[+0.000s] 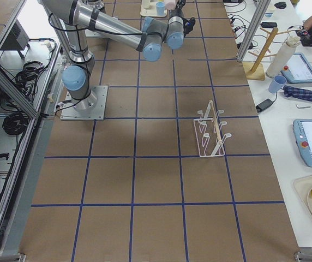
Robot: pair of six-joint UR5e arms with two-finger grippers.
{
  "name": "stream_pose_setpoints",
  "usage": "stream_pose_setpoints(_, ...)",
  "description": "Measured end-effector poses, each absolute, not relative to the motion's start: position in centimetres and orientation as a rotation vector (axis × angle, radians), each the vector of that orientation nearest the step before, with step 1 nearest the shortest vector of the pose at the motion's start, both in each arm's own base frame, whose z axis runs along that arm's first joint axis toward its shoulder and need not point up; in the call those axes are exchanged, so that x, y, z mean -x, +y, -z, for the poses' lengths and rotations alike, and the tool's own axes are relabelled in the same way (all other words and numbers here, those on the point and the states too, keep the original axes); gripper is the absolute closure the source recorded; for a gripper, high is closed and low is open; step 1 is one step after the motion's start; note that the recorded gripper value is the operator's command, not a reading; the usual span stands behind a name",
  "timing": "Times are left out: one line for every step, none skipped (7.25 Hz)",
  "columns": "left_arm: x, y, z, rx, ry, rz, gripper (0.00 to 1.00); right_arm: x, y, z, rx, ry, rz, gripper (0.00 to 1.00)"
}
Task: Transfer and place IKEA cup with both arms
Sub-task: 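Carry the pink cup to the tray with the left gripper while the right gripper withdraws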
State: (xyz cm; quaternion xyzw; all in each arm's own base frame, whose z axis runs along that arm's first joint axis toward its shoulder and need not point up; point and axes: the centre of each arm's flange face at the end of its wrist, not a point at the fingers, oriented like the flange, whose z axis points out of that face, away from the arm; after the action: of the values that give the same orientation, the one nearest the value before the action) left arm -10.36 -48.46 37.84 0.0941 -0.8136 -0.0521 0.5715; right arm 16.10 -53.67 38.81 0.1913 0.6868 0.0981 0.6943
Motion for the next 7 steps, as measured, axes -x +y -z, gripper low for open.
stream_pose_setpoints(8.4,-47.9,-37.2,-0.199,-2.035,0.163,1.00,-13.0,-54.2,-38.7,-0.477,1.607,-0.189,0.00)
stream_pose_setpoints(6.2,-47.0,-37.0,-0.170,-2.179,0.206,1.00,-11.4,-53.9,-38.7,-0.517,1.723,-0.189,0.00)
stream_pose_setpoints(4.4,-46.1,-37.3,-0.127,-2.328,0.237,1.00,-10.6,-53.1,-39.7,-0.567,1.881,-0.199,0.00)
stream_pose_setpoints(2.7,-45.6,-37.5,-0.078,-2.484,0.246,1.00,-10.1,-51.6,-41.7,-0.627,2.056,-0.186,0.00)
stream_pose_setpoints(0.3,-45.3,-37.5,-0.042,-2.640,0.251,1.00,-9.7,-49.6,-43.8,-0.677,2.227,-0.139,0.00)
stream_pose_setpoints(-2.5,-45.0,-37.2,-0.012,-2.759,0.253,1.00,-9.6,-47.7,-45.2,-0.703,2.393,-0.085,0.00)
stream_pose_setpoints(-5.9,-44.6,-36.4,0.029,-2.832,0.234,1.00,-10.1,-46.3,-45.9,-0.703,2.573,-0.039,0.00)
